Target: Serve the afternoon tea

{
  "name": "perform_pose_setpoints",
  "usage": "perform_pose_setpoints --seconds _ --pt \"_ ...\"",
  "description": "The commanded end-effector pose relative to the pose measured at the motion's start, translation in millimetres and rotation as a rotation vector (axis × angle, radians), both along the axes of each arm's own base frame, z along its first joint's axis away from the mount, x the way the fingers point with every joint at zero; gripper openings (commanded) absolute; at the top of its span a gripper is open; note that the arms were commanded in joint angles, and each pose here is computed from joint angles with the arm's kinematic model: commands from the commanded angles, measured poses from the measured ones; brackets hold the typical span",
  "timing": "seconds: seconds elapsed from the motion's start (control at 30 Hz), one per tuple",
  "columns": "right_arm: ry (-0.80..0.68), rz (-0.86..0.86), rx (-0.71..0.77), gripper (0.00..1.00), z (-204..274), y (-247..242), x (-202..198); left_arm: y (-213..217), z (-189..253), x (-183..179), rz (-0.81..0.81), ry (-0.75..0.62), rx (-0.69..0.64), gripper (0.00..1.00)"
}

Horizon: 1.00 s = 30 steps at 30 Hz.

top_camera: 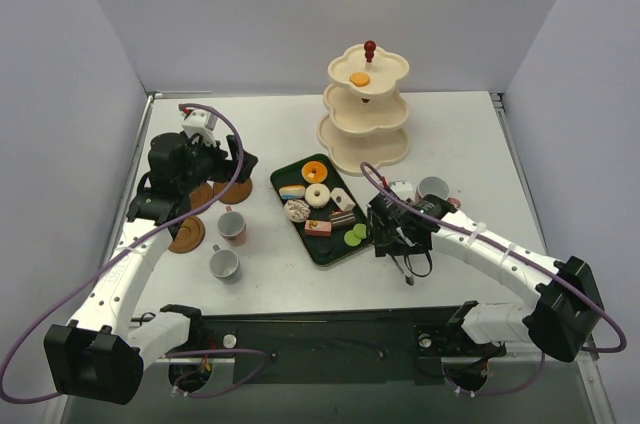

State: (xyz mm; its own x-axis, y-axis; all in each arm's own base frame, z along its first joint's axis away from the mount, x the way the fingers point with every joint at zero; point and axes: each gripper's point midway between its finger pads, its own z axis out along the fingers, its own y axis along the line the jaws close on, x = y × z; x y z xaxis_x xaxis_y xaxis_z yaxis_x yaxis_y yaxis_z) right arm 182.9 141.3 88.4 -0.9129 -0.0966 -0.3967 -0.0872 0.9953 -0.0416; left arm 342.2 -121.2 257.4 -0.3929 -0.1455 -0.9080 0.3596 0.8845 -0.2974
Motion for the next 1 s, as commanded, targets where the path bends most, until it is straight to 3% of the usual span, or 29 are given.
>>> perform_pose_setpoints --seconds 0.0,0.97 --pt "-0.005 -0.019 -0.03 0.5 -4.1 -0.1 -2.7 -4.2 19.7 4.7 -0.015 -0.068 -0.013 0.94" --pt "-0.032 -0.05 -0.107 0.45 -9.2 -17.1 -4.3 -3.3 20.1 4.3 -0.012 -0.071 -0.011 0.94"
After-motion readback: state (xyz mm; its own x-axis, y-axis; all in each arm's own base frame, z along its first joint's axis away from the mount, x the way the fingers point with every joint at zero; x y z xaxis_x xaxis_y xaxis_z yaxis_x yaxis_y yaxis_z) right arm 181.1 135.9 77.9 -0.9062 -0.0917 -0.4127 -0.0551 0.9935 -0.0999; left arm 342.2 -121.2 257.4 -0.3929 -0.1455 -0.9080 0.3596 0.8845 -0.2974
